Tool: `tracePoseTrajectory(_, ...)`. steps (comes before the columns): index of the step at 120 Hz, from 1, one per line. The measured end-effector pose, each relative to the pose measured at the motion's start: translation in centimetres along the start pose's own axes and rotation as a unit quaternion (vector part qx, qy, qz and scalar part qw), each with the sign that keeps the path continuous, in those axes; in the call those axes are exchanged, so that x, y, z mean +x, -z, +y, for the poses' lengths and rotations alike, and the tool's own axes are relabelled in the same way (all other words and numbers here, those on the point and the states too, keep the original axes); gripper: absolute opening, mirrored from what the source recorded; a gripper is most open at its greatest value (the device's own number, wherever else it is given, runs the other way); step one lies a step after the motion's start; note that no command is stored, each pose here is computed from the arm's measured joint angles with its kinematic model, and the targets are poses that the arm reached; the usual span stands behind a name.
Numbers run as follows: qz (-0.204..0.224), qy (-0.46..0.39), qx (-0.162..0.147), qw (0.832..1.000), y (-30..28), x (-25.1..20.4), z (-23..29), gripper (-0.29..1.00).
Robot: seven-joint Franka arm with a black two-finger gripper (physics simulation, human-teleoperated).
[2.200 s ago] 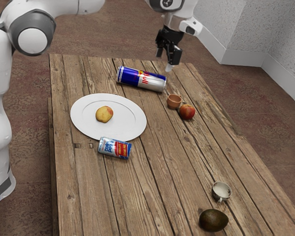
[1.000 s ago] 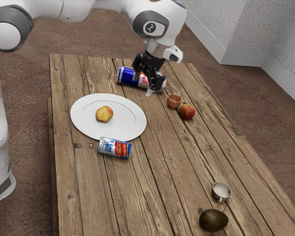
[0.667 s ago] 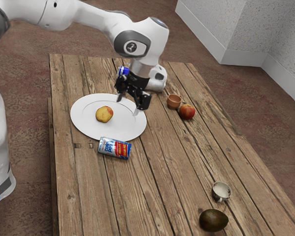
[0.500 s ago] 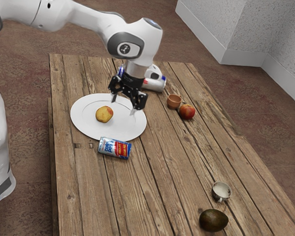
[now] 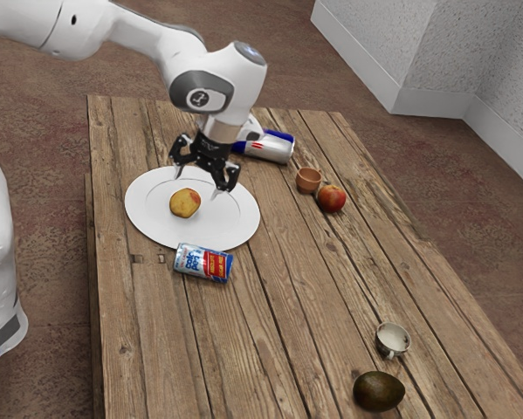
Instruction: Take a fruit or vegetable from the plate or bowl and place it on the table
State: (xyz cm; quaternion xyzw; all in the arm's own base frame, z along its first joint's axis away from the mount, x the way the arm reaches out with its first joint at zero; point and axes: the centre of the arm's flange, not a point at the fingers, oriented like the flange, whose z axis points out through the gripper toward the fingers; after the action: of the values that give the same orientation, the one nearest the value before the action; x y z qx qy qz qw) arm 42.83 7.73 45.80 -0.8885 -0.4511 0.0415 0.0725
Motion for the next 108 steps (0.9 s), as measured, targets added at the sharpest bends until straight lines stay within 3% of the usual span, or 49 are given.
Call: tracePoseTrajectory(108,-0.009,0.08,-0.018,0.997,-4.4,0.4,-0.9,0.7)
